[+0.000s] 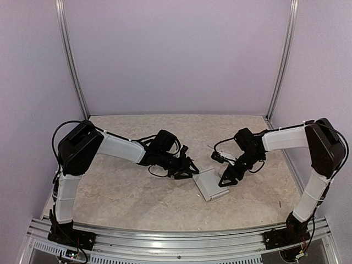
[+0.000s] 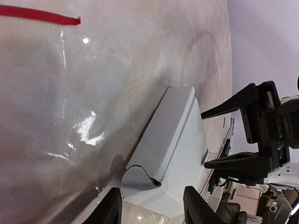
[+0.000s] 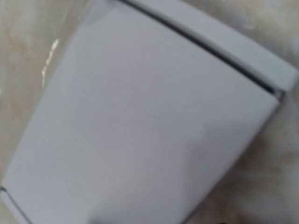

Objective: Fold the paper box

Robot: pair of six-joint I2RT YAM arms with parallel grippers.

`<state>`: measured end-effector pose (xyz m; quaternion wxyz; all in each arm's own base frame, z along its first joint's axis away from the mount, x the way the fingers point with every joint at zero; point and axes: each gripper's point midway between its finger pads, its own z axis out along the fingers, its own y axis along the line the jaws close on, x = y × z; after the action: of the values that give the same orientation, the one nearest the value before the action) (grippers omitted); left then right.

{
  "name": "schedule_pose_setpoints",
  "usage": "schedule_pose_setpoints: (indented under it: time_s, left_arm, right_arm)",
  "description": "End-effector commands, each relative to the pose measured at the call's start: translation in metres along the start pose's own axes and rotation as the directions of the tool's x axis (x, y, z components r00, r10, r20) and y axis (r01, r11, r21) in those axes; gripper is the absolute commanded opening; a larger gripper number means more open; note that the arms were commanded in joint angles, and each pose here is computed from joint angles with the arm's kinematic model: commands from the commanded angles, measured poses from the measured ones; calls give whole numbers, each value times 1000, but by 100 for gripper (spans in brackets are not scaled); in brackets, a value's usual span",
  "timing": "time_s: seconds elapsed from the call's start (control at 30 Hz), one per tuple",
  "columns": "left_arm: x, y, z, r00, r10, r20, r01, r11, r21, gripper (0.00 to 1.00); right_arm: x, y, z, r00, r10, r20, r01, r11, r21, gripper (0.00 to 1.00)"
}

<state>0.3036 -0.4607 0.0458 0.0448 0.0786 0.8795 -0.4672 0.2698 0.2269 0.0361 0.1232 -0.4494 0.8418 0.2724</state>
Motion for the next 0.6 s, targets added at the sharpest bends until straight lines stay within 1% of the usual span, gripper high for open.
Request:
schedule_pose_setpoints:
  time_s: [0.0,0.13,0.23,0.27,0.33,0.37,0.43,0.47,0.57]
  left_arm:
    - [-22,9,4,1000,9,9,-9,1000,20,42]
    - [-58,7,-1,997,38,70,-41,999,35,39]
    - [-73,20,-10,994,34,101,-33,999,-12,40]
    - [-71,27,-14,995,21,99,-18,999,-28,41]
    - [-53,39,-25,996,-22,87,26,999,-47,44]
    - [-38,46,-27,996,-48,76,52,998,-47,45]
    - [-10,44,-37,994,-81,78,82,997,-10,47]
    - [-5,28,-45,992,-68,105,64,997,41,48]
    - [16,11,-45,995,-61,78,57,997,60,51]
  right_arm:
    - [1,-2,3,1000,2,-21,-2,1000,7,58]
    - [1,-6,4,999,11,-31,-10,1000,24,57]
    - [2,-8,4,999,21,-38,-20,999,33,57]
    - [2,-8,3,999,21,-40,-20,999,33,57]
    - [2,-6,1,999,19,-37,-18,999,36,58]
    - [2,-5,-1,999,13,-30,-12,999,37,58]
    - [1,-2,-4,1000,8,-21,-8,999,35,60]
    - [0,-2,-4,1000,4,-17,-3,999,34,60]
    - [-2,-3,-1,1000,9,-13,-8,1000,25,61]
